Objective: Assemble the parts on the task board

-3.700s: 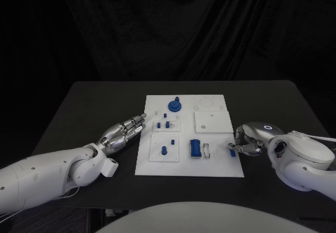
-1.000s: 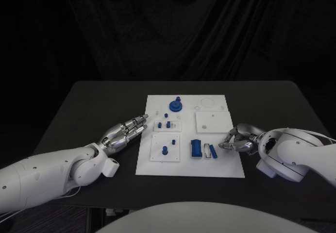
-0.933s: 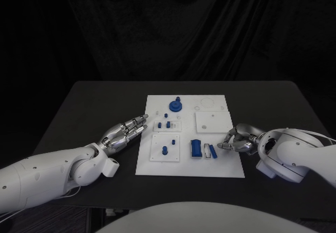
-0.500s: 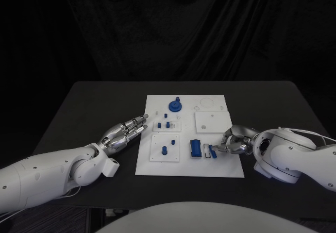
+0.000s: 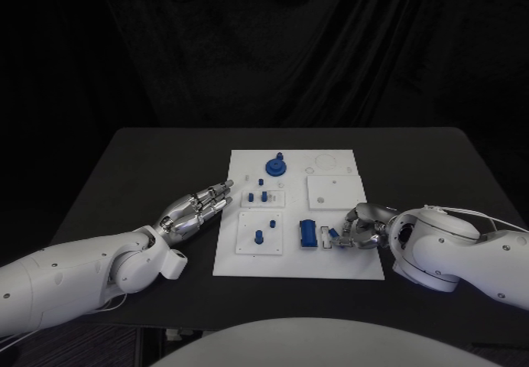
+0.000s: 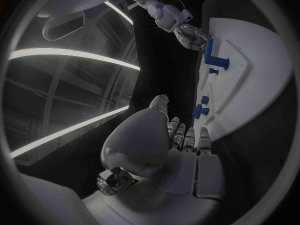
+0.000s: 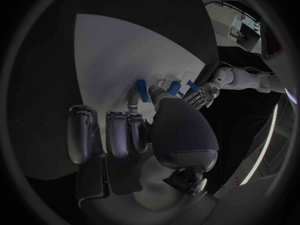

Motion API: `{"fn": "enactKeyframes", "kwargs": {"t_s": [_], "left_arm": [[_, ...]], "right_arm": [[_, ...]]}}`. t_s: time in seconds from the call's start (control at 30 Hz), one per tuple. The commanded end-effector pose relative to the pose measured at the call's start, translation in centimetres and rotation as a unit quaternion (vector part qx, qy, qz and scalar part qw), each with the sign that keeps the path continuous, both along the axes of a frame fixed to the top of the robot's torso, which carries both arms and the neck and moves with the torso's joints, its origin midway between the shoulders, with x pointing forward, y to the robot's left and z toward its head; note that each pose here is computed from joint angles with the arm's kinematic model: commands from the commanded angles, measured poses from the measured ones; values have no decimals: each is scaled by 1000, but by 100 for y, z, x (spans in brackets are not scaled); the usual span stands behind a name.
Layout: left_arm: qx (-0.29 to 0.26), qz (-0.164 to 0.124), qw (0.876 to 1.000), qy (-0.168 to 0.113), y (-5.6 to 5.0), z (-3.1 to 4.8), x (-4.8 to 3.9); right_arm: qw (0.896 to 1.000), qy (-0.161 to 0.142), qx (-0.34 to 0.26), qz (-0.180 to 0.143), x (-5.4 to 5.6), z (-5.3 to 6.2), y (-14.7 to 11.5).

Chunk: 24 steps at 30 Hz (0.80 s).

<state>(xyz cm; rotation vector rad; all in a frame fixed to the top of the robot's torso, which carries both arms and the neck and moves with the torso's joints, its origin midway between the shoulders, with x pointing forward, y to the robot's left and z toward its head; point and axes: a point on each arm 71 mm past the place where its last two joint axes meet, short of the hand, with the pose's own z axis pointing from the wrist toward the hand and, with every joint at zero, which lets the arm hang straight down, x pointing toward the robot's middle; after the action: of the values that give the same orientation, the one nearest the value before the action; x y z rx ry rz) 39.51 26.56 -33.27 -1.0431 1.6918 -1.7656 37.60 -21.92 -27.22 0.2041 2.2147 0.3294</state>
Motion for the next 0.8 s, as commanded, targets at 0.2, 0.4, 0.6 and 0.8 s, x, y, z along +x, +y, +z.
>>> {"fn": "enactKeyframes", "kwargs": {"t_s": [0.2,0.4,0.6,0.8], "left_arm": [[-17,-5,1000,-5,-25,15,-3],[-16,-5,1000,-4,-20,13,-2],[-16,-5,1000,-3,-16,12,-3],[-16,-7,1000,-2,-23,9,-4]], "right_arm": [[1000,-7,-23,14,-40,-111,35],[999,-13,-28,21,-43,-131,56],[996,-40,-67,53,-41,-110,92],[984,-69,-126,104,-59,-80,173]]}}
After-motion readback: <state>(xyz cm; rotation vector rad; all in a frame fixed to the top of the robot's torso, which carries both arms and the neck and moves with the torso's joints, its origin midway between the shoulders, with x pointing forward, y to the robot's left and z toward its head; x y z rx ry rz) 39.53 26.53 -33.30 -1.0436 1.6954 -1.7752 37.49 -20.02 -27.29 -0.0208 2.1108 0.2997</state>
